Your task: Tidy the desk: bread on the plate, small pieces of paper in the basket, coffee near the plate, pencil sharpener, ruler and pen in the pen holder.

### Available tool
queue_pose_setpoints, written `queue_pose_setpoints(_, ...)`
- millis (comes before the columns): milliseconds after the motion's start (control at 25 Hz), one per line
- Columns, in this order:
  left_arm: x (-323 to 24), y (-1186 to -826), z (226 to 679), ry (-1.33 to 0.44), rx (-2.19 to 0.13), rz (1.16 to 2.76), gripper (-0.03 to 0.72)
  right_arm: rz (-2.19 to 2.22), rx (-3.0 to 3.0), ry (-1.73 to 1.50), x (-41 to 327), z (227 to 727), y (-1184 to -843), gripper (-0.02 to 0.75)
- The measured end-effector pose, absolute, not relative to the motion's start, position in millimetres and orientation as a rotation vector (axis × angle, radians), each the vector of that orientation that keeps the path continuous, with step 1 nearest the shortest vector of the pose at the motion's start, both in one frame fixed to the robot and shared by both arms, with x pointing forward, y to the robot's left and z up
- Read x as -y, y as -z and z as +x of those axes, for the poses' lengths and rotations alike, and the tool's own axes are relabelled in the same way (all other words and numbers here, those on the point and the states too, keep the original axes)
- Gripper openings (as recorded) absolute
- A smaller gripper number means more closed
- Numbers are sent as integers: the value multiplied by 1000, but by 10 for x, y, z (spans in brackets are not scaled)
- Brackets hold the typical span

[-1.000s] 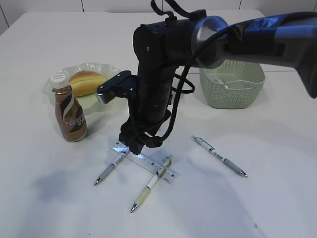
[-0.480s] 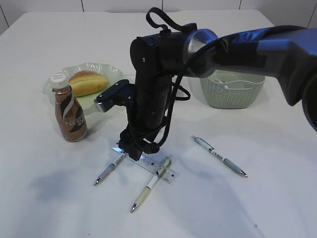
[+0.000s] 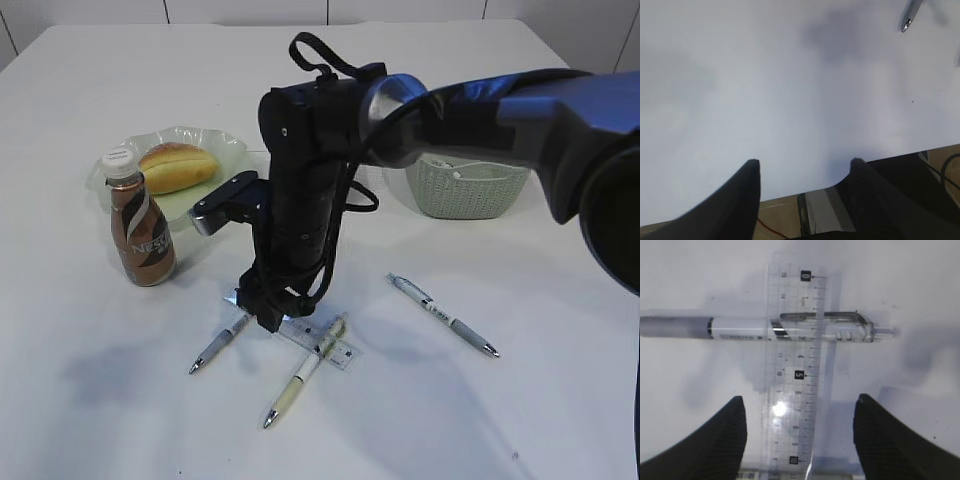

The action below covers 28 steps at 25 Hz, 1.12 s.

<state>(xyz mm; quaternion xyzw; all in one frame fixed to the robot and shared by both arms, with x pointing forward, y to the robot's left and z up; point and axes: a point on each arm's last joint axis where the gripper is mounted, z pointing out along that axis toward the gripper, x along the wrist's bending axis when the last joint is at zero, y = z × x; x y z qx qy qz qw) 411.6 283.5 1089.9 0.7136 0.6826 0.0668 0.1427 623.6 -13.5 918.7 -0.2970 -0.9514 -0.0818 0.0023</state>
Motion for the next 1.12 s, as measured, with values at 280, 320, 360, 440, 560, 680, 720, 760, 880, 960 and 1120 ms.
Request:
queue_pose_setpoints(280, -2838, -10899, 4116, -196, -1970, 2061, 394, -924, 2964, 217, 135, 6228, -9110, 520)
queue_pose_setpoints(320, -2838, -10899, 4116, -196, -1970, 2061, 394, -924, 2964, 217, 135, 6228, -9110, 520)
queue_pose_setpoints(360, -2838, -10899, 4116, -196, -1970, 2061, 394, -925, 2963, 220, 132, 6229, -9111, 520)
queue_pose_setpoints(440, -2838, -10899, 4116, -196, -1970, 2061, 394, -922, 2964, 220, 132, 6229, -9111, 520)
queue_pose_setpoints(560, -2838, -10899, 4116, -196, -1970, 2061, 394, -920, 2962, 215, 132, 6230, -9091, 520)
queue_pose_setpoints(680, -2838, -10899, 4116, -196, -1970, 2061, 394, -916, 2960, 207, 131, 6230, -9062, 520)
queue_pose_setpoints(720, -2838, -10899, 4116, -196, -1970, 2061, 394, -915, 2959, 204, 132, 6229, -9057, 520)
queue_pose_setpoints(760, -2838, -10899, 4116, -196, -1970, 2061, 394, -913, 2962, 208, 130, 6232, -9062, 520)
queue_pose_setpoints(880, -2838, -10899, 4116, -196, -1970, 2061, 394, -911, 2961, 209, 129, 6232, -9063, 520)
queue_pose_setpoints(960, -2838, -10899, 4116, -196, -1970, 2061, 394, -911, 2961, 209, 129, 6232, -9063, 520)
queue_pose_setpoints(1120, -2838, -10899, 4116, -196, -1970, 2061, 394, -908, 2962, 209, 129, 6232, -9063, 520)
